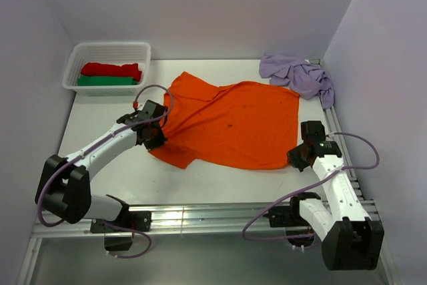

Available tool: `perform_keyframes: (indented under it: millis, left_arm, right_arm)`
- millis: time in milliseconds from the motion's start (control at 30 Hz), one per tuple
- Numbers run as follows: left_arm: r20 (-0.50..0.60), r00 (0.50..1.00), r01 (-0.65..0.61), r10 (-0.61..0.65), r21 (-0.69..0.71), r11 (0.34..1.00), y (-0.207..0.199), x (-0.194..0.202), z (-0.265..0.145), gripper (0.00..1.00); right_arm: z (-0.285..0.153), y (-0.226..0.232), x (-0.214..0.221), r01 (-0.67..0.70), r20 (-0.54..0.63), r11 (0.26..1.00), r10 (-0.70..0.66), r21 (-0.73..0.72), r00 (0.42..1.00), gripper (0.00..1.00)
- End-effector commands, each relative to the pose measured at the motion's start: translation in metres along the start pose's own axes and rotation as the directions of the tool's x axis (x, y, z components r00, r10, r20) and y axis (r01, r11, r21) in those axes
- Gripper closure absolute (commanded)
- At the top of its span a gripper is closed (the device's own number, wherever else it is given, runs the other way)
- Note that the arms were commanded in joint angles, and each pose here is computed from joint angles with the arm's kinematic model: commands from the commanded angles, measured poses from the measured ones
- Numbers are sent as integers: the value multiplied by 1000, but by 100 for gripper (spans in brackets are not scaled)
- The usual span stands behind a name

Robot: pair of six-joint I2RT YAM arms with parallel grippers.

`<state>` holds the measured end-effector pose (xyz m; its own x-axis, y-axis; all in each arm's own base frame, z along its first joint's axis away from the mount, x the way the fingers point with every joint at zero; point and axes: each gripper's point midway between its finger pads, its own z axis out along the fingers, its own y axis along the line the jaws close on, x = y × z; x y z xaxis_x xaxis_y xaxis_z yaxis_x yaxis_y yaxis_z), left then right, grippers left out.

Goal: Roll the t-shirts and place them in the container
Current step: Fold the tshirt

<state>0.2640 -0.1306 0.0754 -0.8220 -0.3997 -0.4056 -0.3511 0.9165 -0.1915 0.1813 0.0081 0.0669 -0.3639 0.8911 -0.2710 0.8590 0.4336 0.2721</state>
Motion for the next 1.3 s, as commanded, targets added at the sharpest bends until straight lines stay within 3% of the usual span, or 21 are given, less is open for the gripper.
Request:
perform_keyframes:
  millis: [0, 633, 1267]
  left_arm:
    - [6, 999, 35, -35, 60, 998, -17, -16, -14, 100]
    - [-28, 987, 158, -155, 122, 980, -26, -62, -16, 100]
    - [-10, 985, 171, -171, 145, 975, -51, -101, -17, 100]
  right_arm:
    - [-10, 8, -15, 19, 50, 1000, -19, -5, 999, 100]
    - [-14, 24, -41, 1, 66, 1000, 1, -28, 998, 100]
    - [-2, 44, -64, -13, 58, 1000, 15, -26, 998, 100]
